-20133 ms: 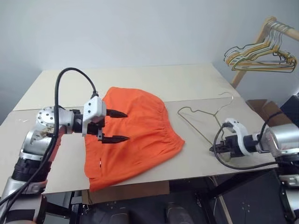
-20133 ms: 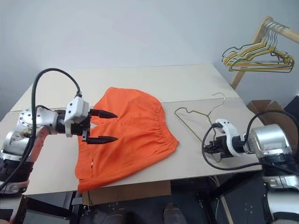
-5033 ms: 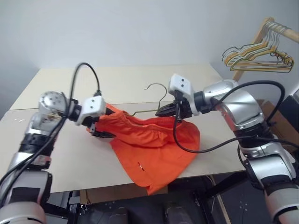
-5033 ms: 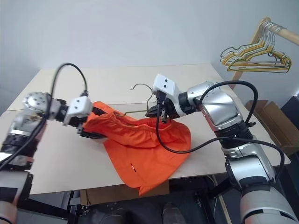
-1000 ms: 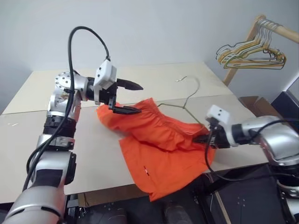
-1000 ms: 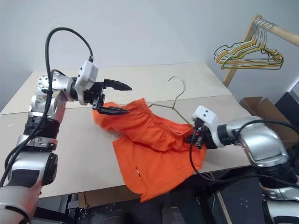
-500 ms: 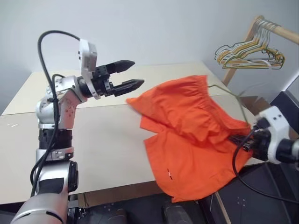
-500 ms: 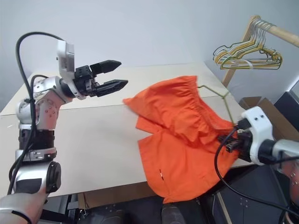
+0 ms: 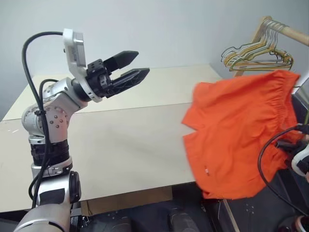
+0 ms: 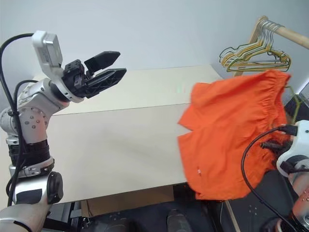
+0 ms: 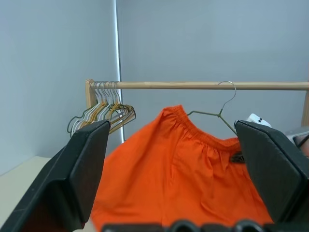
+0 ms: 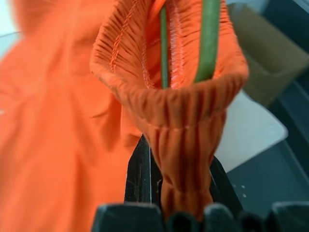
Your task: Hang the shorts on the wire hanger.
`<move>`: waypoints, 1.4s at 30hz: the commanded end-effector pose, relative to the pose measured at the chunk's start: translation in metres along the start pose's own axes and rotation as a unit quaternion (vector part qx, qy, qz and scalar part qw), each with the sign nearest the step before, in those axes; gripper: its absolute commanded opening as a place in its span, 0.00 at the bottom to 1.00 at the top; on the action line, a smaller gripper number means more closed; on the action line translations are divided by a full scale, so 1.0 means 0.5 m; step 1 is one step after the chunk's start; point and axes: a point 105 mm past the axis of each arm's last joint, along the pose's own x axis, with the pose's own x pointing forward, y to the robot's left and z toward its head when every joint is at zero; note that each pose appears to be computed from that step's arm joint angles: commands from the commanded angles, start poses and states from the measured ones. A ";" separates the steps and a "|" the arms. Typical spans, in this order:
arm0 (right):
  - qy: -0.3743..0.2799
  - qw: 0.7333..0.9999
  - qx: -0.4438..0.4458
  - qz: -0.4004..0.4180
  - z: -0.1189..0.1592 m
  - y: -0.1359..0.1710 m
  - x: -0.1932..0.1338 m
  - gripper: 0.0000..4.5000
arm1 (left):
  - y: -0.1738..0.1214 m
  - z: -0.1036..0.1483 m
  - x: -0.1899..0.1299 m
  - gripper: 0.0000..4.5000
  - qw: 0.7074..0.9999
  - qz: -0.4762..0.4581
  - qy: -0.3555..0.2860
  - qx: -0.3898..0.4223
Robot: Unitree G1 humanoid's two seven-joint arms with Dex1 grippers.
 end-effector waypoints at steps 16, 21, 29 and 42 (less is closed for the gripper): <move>-0.030 0.962 0.201 -0.181 0.074 -0.095 0.025 0.00 | -0.015 0.020 0.021 0.99 0.999 -0.045 -0.016 0.016; -0.029 0.950 0.243 -0.195 0.088 -0.123 0.026 0.00 | -0.018 0.016 0.019 0.99 0.999 -0.045 -0.013 0.018; -0.005 0.924 0.307 -0.229 0.092 -0.167 0.026 0.00 | -0.022 0.014 0.022 0.99 0.999 -0.051 -0.015 0.013; 0.041 0.916 0.312 -0.247 0.076 -0.200 0.035 0.00 | -0.047 0.012 0.020 0.99 0.994 -0.104 -0.005 -0.017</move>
